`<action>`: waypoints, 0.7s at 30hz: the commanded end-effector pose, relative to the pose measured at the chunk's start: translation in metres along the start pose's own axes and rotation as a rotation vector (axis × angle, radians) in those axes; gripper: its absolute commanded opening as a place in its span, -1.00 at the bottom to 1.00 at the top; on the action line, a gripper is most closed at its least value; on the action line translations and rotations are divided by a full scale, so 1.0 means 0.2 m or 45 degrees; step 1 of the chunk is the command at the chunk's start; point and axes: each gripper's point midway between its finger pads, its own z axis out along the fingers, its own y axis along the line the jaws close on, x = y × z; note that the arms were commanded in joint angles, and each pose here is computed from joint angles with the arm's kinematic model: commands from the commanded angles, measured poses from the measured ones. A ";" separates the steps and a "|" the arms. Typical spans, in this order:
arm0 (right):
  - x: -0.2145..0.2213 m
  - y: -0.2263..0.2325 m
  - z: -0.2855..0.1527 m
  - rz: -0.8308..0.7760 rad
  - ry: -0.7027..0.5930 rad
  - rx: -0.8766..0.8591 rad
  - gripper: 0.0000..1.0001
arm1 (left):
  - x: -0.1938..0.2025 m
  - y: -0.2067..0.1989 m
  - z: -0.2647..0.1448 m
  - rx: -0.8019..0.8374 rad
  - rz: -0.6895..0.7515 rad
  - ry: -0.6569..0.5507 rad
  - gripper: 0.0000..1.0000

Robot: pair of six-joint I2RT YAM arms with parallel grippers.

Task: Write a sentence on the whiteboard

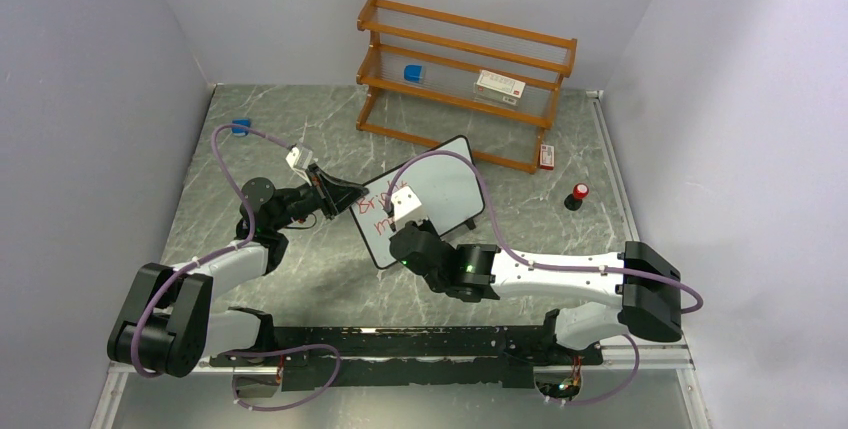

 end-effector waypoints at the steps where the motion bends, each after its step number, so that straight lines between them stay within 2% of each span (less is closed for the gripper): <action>1: -0.16 0.00 0.00 0.102 -0.104 0.003 -1.00 | -0.05 -0.08 0.01 0.080 0.083 -0.011 -0.90; 12: -0.17 0.02 0.00 0.098 -0.100 -0.034 -1.00 | -0.06 -0.08 0.01 0.080 0.081 -0.010 -0.90; 21: -0.10 0.04 -0.01 0.069 -0.033 -0.065 -1.00 | -0.05 -0.07 0.01 0.068 0.074 -0.005 -0.90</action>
